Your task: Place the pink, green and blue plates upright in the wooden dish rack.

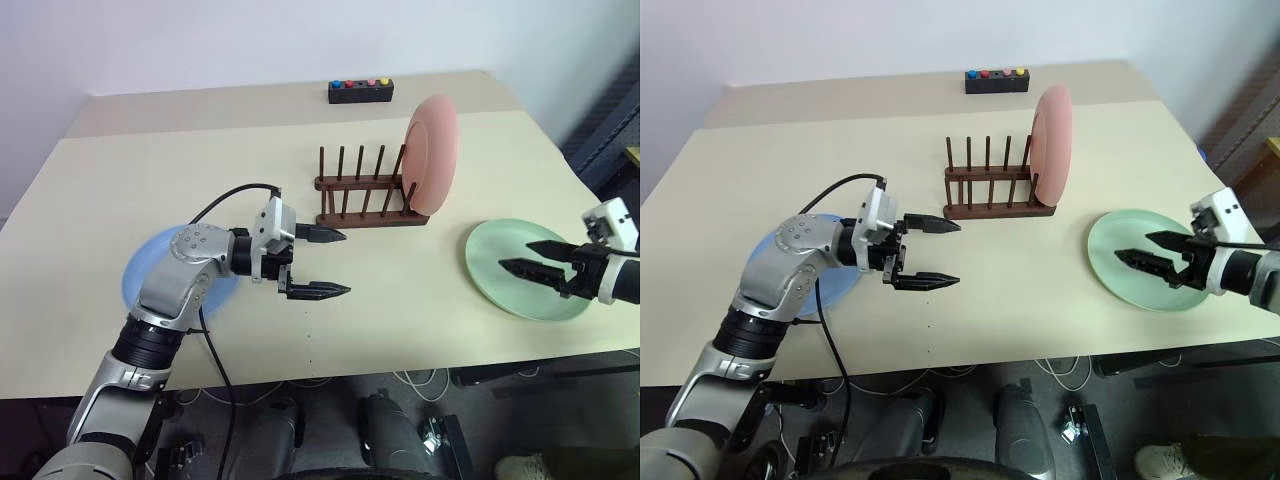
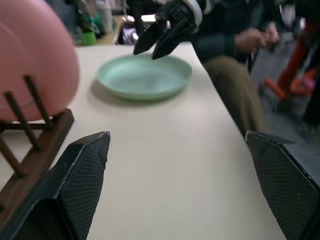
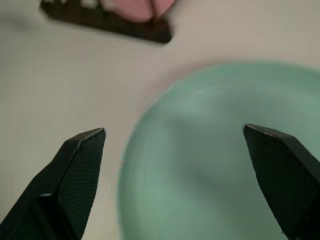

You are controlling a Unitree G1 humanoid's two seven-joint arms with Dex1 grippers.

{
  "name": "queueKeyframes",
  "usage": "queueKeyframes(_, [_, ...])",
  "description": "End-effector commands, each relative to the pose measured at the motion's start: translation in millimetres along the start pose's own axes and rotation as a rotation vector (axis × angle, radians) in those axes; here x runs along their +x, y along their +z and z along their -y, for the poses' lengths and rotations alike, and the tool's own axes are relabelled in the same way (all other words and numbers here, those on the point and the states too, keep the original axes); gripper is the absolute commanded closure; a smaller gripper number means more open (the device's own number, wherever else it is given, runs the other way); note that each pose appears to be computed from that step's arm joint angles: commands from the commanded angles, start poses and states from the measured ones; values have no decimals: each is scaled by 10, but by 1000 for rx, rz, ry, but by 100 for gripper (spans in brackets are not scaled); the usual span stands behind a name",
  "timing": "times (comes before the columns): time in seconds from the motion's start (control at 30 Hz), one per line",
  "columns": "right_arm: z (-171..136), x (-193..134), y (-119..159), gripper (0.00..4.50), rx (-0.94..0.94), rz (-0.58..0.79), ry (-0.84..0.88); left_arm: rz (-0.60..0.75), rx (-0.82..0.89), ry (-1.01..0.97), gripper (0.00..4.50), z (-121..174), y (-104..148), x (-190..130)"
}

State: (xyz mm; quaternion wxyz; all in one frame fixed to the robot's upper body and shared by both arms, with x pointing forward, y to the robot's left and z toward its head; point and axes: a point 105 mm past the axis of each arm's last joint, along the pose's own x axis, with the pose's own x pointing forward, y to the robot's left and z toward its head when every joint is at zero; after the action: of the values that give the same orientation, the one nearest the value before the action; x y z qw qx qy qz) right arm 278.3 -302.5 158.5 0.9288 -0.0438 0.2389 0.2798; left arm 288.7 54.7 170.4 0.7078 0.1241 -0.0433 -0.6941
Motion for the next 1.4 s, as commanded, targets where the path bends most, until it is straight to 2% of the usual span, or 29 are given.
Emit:
queueKeyframes(0.03, [-64,-66,52,1,-111,-48,-25,21,65,-4,0,-36,91,11])
queueKeyframes(0.13, [-109,-75,-83,1,-102,-104,-15,25,65,-5,0,-55,94,28])
queueKeyframes(0.27, [-162,-82,-123,1,-85,-120,13,14,68,-1,0,-67,62,35])
queueKeyframes(0.37, [-235,-55,-290,1,-127,-221,32,18,65,8,0,-73,62,34])
queueKeyframes(0.57, [-281,39,-382,1,-227,-300,47,4,81,42,0,-110,42,23])
queueKeyframes(0.67, [-248,77,-430,90,-250,-323,34,-1,83,50,0,-116,33,17])
queueKeyframes(0.8, [-195,101,-437,282,-293,-336,16,-7,87,71,0,-133,25,7])
queueKeyframes(0.9, [-161,89,-425,444,-311,-344,8,-3,84,81,0,-149,31,9])
queueKeyframes(1.0, [-128,54,-377,448,-331,-350,-8,8,80,85,0,-159,48,13])
queueKeyframes(1.2, [-24,-69,4,448,-398,-266,-89,72,80,119,0,-242,208,26])
queueKeyframes(1.4, [524,-347,1049,448,-375,169,-435,104,84,132,0,-300,304,36])
